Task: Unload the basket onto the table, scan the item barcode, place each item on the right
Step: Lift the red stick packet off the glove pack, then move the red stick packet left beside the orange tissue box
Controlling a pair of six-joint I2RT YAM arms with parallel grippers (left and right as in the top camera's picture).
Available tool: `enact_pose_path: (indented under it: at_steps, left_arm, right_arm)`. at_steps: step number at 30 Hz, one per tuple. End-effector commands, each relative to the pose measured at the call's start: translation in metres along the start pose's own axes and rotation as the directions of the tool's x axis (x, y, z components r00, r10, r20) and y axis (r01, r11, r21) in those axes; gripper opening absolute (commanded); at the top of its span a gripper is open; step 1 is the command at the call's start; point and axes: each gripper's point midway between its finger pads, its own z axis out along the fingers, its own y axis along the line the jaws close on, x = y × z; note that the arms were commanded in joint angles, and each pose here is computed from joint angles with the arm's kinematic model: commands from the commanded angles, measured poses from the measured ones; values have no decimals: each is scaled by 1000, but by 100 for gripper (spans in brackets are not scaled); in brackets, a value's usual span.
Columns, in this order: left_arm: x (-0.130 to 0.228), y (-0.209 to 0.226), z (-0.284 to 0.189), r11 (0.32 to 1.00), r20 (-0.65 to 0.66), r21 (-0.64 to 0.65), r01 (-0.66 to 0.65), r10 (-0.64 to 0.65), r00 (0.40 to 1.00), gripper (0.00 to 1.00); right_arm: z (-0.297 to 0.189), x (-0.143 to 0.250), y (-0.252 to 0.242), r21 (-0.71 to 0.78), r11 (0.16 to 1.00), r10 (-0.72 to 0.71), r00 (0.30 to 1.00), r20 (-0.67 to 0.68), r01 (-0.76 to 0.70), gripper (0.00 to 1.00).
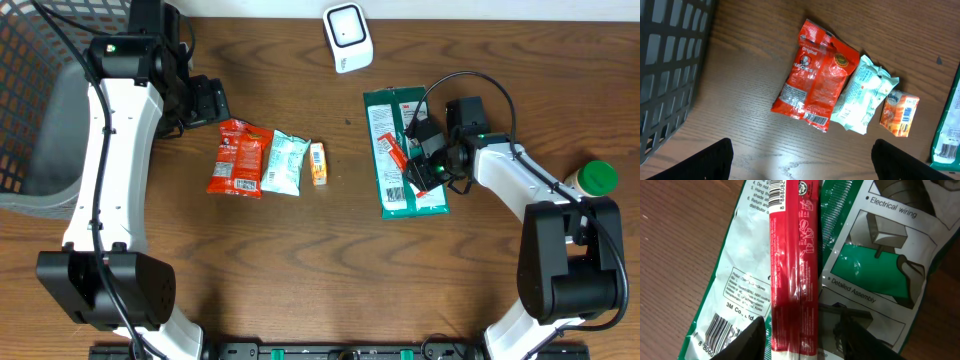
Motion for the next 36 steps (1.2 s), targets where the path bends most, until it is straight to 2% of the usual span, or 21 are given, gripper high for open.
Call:
enact_pose_path:
  at_steps: [1,5,12,16,19,22,27,31,34,36]
  left_arm:
    - [0,4,1,1000,0,-18,0,0,1000,89]
    - [0,4,1,1000,0,-17,0,0,1000,89]
    - [0,4,1,1000,0,-18,0,0,1000,89]
    - [0,4,1,1000,0,-18,0,0,1000,89]
    - [0,4,1,1000,0,-18,0,0,1000,89]
    - [0,4,1,1000,0,-17,0,0,1000,89]
    - [0,4,1,1000,0,-18,1,-1,1000,89]
    - [0,4,1,1000,0,-17,0,0,1000,89]
    - [0,4,1,1000,0,-18,0,0,1000,89]
    - [0,4,1,1000,0,-18,0,0,1000,89]
  right_arm:
    - [6,0,0,-4,1000,-14,1000,-12,14,43]
    - [14,6,-1,-9,1000,-8,1000,-28,8,35]
    - [17,7,-1,-11,1000,-7,999,-32,7,32]
    - [10,1,-1,-4,1000,-13,1000,-12,13,17]
    - [3,-5,-1,5,1000,-22,1000,11,22,12]
    - [-7,-13,0,16,999,-32,999,41,31,1]
    - [-29,-27,6,18,999,-51,993,105,50,1]
    - [-46,-39,29,-81,994,-62,982,178,77,1]
    - [-52,-44,44,-165,984,-26,977,210,62,1]
    - [-51,-43,45,-178,984,33,981,193,2,1]
